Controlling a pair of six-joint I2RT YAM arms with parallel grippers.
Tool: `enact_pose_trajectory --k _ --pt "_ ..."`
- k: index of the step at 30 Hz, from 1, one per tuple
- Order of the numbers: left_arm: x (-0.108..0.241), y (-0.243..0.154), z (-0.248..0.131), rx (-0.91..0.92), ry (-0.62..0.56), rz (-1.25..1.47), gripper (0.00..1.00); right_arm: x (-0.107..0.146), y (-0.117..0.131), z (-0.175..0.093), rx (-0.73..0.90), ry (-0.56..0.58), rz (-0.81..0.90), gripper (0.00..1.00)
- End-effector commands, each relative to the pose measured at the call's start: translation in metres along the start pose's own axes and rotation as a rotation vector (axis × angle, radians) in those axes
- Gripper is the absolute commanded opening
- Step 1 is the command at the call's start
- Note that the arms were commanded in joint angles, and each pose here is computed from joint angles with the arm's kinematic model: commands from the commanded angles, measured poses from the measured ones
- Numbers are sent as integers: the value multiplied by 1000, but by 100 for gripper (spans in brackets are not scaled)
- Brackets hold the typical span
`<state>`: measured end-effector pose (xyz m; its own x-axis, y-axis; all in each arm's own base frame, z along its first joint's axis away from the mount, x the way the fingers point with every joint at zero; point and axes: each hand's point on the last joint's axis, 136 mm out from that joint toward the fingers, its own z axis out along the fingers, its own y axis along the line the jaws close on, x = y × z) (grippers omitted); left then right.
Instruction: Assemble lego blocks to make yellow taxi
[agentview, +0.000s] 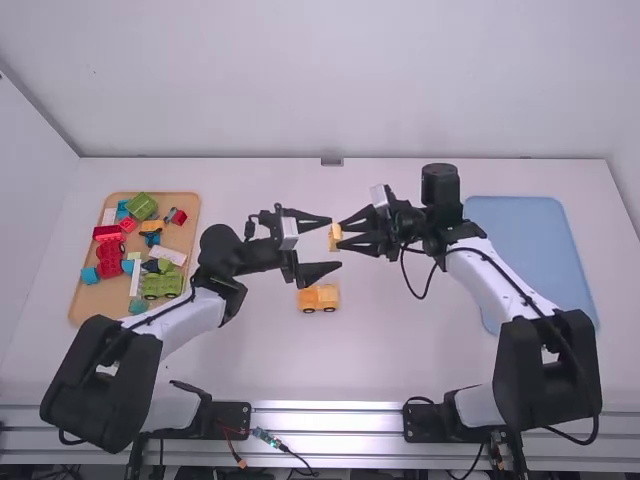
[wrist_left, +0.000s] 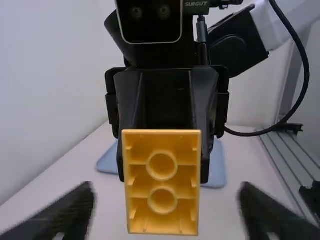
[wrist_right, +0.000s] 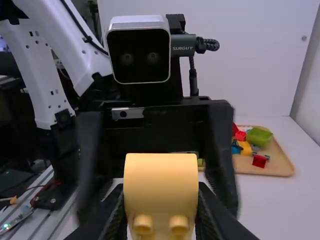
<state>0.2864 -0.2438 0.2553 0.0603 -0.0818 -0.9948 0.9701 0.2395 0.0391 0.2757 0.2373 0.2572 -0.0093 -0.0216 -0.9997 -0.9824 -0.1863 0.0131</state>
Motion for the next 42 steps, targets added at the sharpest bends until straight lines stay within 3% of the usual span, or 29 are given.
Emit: enact_pose_trajectory --k 1,9,17,19,21,25,34,42 --pt "-2 -3 4 23 -3 15 99 0 -4 1 35 22 27 27" --pt "4 31 -31 -9 70 -167 99 27 -48 -9 312 153 171 27" --pt "10 78 -67 -122 228 -249 99 48 -66 -15 469 299 236 21" --pt "17 96 -76 -229 318 -257 99 52 -67 -14 489 349 228 21" --pt "30 121 -95 -431 495 -284 99 56 -67 -11 505 416 214 21" --pt "30 133 -125 -588 705 -268 99 59 -69 -5 557 512 216 20" --pt "-11 135 -150 -580 839 -102 99 57 -49 22 493 699 175 22" --pt "-17 140 -175 -644 834 -156 99 80 -53 56 346 834 212 17"
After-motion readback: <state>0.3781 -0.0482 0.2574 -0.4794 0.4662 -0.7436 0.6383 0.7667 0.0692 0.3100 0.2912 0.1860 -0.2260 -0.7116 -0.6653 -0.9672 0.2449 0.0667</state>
